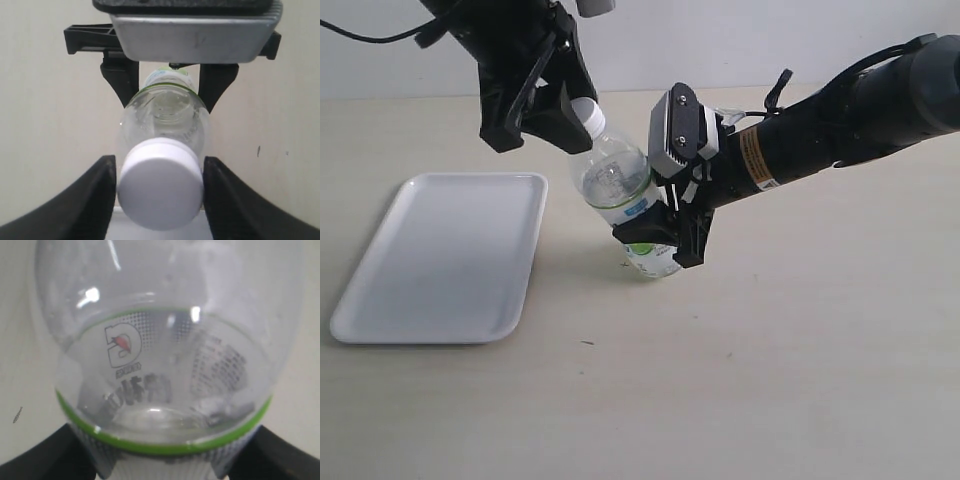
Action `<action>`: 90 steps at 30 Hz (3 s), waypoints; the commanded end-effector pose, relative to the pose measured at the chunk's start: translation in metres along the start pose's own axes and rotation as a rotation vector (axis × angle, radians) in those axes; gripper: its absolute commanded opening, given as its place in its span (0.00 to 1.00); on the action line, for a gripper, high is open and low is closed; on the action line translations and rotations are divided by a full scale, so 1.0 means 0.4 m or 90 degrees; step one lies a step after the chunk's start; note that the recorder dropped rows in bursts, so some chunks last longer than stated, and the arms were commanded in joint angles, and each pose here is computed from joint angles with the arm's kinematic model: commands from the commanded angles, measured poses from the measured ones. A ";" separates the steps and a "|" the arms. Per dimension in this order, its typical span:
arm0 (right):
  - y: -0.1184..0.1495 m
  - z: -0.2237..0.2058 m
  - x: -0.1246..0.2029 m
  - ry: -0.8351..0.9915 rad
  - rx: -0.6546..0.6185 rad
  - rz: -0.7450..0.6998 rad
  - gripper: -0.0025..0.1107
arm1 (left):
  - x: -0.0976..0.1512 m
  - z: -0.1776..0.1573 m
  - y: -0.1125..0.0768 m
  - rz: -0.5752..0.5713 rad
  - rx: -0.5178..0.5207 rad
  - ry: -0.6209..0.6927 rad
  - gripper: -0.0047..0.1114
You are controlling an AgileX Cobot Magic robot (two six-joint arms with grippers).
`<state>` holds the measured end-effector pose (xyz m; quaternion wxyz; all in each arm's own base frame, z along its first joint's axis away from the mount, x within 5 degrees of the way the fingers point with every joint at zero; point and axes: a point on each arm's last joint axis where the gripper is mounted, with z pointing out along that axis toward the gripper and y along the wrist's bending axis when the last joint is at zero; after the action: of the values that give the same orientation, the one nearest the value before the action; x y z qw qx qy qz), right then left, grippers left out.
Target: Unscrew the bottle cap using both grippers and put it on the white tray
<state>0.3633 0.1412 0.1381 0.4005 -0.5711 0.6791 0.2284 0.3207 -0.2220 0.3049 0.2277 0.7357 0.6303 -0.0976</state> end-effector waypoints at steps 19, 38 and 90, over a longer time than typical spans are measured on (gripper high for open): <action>-0.003 -0.001 -0.001 0.009 0.006 -0.015 0.02 | -0.016 -0.018 0.006 -0.011 0.017 -0.016 0.54; -0.003 -0.001 -0.002 0.008 0.005 -0.015 0.02 | -0.003 -0.018 0.012 -0.014 0.011 0.000 0.42; -0.002 -0.001 0.000 0.009 0.005 0.009 0.02 | -0.041 -0.065 0.036 -0.469 -0.045 -0.090 0.71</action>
<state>0.3627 0.1413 0.1380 0.3968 -0.5661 0.6836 0.2341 0.3284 -0.2282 0.3239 0.2143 0.4256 0.8507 -0.2220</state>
